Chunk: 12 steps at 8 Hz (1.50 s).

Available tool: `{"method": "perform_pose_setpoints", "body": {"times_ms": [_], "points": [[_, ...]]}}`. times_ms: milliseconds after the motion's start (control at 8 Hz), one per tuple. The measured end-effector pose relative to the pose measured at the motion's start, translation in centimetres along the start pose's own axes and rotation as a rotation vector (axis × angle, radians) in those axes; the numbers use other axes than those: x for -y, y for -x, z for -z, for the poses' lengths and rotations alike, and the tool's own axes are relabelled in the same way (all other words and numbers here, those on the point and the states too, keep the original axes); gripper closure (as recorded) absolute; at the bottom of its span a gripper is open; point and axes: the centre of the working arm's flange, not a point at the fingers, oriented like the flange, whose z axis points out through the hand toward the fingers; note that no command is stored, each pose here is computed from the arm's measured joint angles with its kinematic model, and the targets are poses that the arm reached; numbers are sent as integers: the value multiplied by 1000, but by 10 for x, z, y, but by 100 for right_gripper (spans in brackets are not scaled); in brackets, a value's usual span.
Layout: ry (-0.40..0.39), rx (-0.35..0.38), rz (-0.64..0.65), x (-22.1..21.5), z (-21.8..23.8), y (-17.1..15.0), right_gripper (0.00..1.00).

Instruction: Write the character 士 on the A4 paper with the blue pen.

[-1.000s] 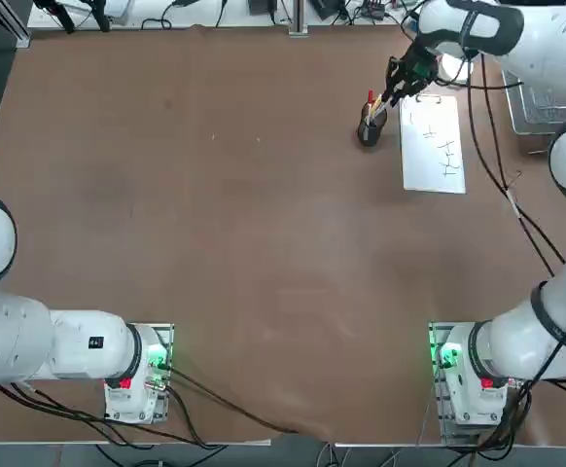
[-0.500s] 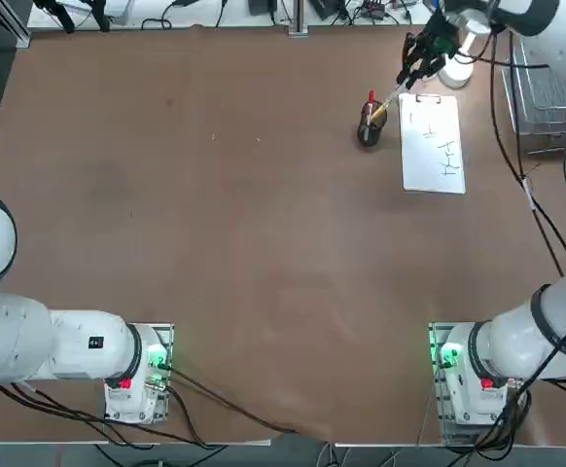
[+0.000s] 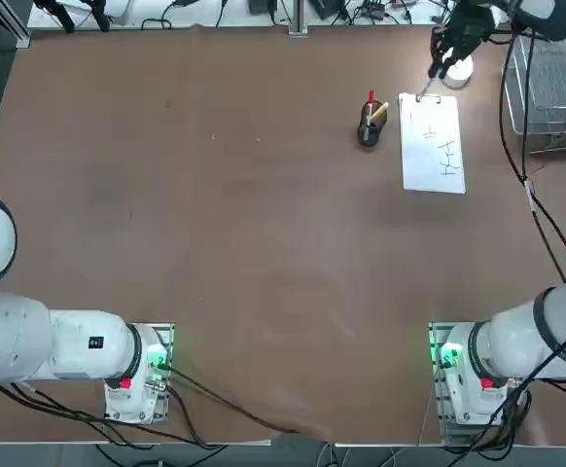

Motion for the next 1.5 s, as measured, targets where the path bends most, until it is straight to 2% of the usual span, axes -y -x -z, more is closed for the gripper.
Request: {"method": "perform_pose_setpoints", "body": {"times_ms": [250,625,1125,1500], "points": [[41,75,27,-24,-39,11,80],[107,109,42,-45,-107,34,80],[112,124,23,-52,-139,55,80],[117,129,14,-52,-140,68,80]]}}
